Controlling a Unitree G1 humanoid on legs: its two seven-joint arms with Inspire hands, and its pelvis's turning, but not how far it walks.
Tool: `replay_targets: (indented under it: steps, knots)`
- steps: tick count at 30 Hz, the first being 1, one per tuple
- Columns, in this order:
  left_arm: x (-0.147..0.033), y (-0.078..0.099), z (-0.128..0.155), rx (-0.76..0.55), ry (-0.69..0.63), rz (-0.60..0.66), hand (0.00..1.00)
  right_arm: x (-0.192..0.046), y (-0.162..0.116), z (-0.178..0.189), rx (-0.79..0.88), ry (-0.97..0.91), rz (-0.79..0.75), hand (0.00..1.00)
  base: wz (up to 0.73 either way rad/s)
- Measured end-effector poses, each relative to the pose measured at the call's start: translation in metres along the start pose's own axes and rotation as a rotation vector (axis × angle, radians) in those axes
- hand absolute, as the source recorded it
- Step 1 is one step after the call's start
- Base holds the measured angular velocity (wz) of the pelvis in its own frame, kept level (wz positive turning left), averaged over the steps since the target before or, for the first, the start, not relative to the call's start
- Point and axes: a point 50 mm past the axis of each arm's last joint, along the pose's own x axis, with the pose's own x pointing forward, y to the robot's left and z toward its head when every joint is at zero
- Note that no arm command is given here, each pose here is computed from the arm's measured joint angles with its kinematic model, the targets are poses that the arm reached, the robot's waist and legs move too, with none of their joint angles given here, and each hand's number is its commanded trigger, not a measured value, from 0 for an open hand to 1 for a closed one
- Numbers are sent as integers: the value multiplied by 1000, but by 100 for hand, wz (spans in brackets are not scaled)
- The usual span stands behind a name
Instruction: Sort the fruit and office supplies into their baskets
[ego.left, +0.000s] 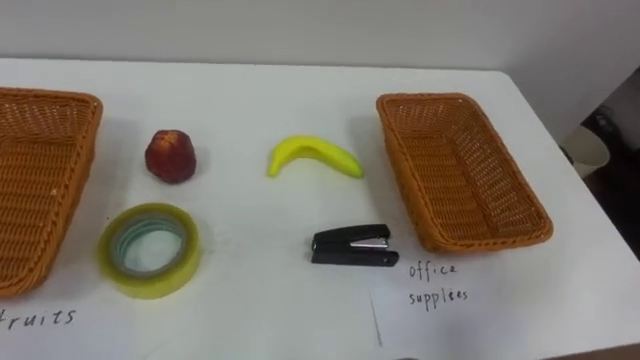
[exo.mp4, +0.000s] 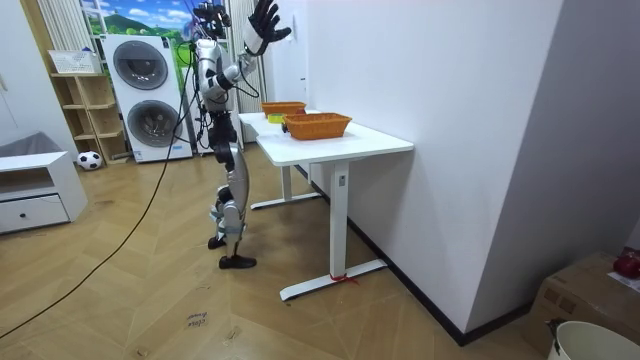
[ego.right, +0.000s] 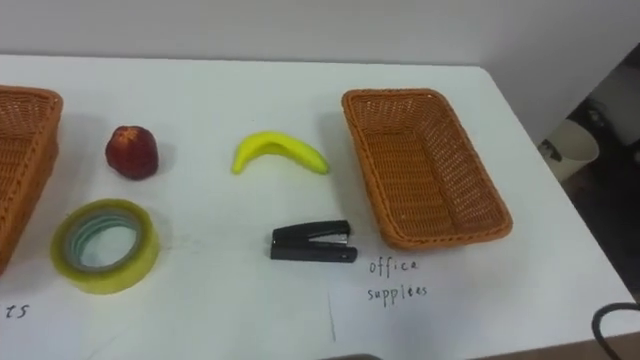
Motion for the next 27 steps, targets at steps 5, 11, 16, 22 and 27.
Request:
replay_targets:
  steps: [5, 11, 16, 22, 27]
  knots:
    - [0, -3, 1, 20, 0, -13, 0, -6, 35, 2, 86, 1, 179, 0, 0]
    - [0, -3, -1, 58, -2, -34, 0, -21, 67, 5, 57, -36, 405, 0, 5]
    - [0, -6, -1, 93, -6, -64, 0, -26, 90, 12, 60, -92, 561, 0, 3]
    - [2, -12, 9, 123, -14, -92, 0, -48, 126, 9, 103, -69, 798, 0, 7]
    - [4, -12, 16, 120, -23, -93, 0, -55, 132, 2, 77, -21, 897, 0, 9]
